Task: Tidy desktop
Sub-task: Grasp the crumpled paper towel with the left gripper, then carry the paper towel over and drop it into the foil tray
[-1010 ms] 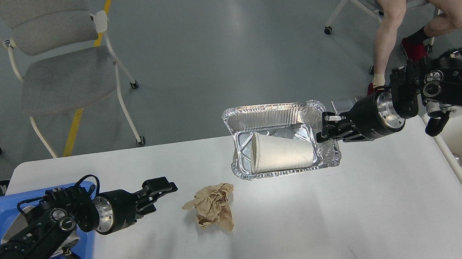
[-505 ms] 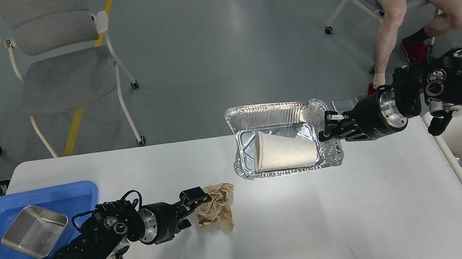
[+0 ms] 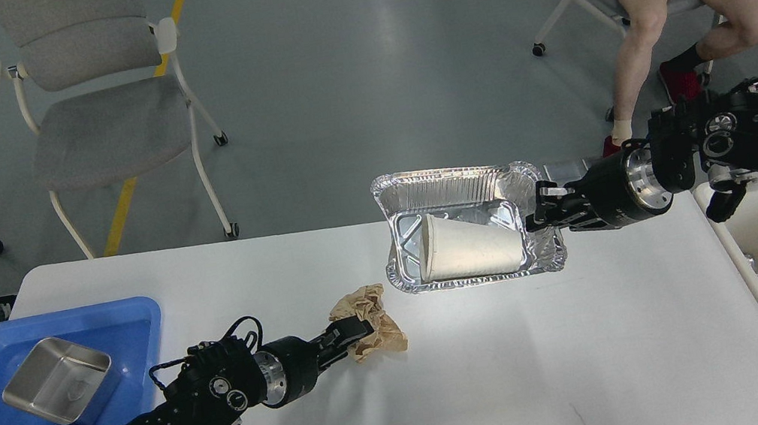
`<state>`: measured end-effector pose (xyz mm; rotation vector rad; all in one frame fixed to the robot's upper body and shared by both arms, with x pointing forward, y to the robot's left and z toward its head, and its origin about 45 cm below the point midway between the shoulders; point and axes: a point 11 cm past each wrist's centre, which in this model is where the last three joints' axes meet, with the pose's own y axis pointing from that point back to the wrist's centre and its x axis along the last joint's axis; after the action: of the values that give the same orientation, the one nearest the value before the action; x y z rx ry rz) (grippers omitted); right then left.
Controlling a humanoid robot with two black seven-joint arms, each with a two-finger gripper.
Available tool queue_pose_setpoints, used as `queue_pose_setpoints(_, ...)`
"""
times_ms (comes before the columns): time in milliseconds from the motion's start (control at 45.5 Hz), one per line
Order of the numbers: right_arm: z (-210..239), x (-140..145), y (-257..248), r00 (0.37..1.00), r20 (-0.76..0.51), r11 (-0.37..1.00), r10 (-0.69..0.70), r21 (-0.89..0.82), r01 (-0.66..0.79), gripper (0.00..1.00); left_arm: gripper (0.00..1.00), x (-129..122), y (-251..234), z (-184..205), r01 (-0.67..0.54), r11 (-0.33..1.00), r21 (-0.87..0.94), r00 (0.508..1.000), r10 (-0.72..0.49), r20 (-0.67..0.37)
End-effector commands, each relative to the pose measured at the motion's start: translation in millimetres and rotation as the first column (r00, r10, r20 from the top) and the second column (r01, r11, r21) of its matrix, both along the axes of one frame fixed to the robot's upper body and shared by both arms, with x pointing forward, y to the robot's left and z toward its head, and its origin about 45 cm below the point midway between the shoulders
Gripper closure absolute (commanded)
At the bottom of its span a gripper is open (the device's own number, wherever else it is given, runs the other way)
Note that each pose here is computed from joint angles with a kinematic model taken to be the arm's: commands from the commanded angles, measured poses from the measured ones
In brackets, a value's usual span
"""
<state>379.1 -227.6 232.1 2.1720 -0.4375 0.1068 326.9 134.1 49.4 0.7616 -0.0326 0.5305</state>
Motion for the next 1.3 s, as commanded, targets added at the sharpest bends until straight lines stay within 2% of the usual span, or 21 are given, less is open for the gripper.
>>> queue_pose_setpoints(0, -1.0, -0.8, -5.4, 1.000, -0.003, 1.000, -0.011, -0.004, 0.011, 1.00, 0.77, -0.1, -1.0, -0.1, 0.006, 1.000, 0.009, 1.000, -0.006, -0.002)
queue_pose_setpoints(176, -0.1, -2.4, -5.3, 1.000, -0.002, 1.000, -0.007, -0.002, 0.007, 1.00, 0.98, -2.6, 1.2, -3.4, 0.001, 1.000, 0.014, 1.000, -0.001, -0.011)
queue_pose_setpoints(417, -1.6, -3.4, -6.1, 1.000, -0.006, 1.000, -0.010, -0.003, 0.010, 1.00, 1.00, -2.8, -0.5, -2.6, 0.007, 1.000, 0.008, 1.000, -0.007, -0.007)
queue_pose_setpoints(571, -1.8, -3.5, -5.4, 1.000, -0.006, 1.000, -0.008, -0.002, 0.008, 1.00, 1.00, 1.4, -2.2, 13.5, 0.040, 0.999, 0.000, 0.999, -0.040, 0.029)
queue_pose_setpoints(615, -1.8, -3.5, -5.4, 1.000, -0.006, 1.000, -0.008, -0.002, 0.008, 1.00, 1.00, 8.3, 7.3, 29.2, 0.054, 0.998, 0.008, 0.996, -0.055, 0.066)
queue_pose_setpoints(637, -1.6, -3.4, -6.1, 1.000, -0.006, 1.000, -0.010, -0.003, 0.010, 1.00, 1.00, 17.8, 25.1, 54.6, 0.065, 0.998, 0.026, 0.991, -0.068, 0.117)
queue_pose_setpoints(790, -1.4, -3.2, -7.5, 1.000, -0.004, 1.000, -0.012, -0.005, 0.012, 1.00, 1.00, 25.0, 69.8, 138.3, 0.124, 0.988, 0.089, 0.956, -0.143, 0.256)
queue_pose_setpoints(1032, -3.3, -3.4, -2.5, 1.000, -0.006, 1.000, -0.005, 0.000, 0.005, 1.00, 1.00, -7.8, 134.0, 225.4, 0.162, 0.974, 0.159, 0.936, -0.203, 0.287)
queue_pose_setpoints(1186, -2.7, -3.2, -4.5, 1.000, -0.006, 1.000, -0.007, -0.003, 0.007, 1.00, 1.00, -10.8, 164.7, 283.1, 0.133, 0.979, 0.153, 0.934, -0.176, 0.310)
queue_pose_setpoints(1273, -2.6, -3.1, -8.0, 1.000, -0.005, 1.000, -0.015, -0.007, 0.015, 1.00, 1.00, -10.7, 182.0, 339.7, 0.122, 0.982, 0.142, 0.916, -0.167, 0.365)
